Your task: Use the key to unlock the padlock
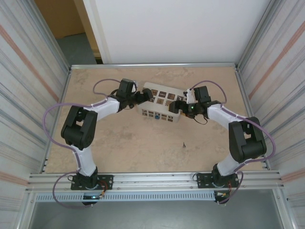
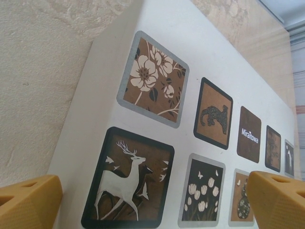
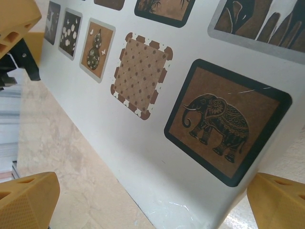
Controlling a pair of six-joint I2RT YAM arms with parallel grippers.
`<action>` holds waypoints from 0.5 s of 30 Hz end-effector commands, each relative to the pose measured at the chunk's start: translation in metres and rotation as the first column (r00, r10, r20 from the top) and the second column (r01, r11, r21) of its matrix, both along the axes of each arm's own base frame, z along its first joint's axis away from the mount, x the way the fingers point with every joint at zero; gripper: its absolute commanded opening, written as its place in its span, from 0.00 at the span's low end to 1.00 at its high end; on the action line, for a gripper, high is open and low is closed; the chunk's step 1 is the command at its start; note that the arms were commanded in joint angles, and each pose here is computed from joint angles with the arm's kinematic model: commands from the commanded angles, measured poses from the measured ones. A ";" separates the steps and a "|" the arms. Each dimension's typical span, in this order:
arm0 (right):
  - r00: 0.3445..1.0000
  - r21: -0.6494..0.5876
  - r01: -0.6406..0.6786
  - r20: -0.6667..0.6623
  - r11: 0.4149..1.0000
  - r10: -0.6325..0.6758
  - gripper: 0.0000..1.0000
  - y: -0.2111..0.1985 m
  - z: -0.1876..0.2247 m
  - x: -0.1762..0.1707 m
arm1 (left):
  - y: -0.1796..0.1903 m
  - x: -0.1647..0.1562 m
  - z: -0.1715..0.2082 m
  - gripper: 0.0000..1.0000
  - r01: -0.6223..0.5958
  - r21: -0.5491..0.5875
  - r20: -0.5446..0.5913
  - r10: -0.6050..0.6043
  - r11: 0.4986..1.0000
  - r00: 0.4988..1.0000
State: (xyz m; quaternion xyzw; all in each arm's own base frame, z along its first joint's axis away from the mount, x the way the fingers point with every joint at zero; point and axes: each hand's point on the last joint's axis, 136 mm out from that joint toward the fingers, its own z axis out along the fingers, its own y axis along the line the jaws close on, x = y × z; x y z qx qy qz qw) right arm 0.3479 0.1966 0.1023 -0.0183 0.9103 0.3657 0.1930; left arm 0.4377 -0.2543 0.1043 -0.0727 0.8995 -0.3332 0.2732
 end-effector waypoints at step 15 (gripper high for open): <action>0.973 -0.232 0.231 0.058 0.945 -0.224 0.99 -0.072 0.020 -0.010 | 0.056 -0.022 0.077 0.99 -0.045 0.031 0.182 0.038 0.999 0.983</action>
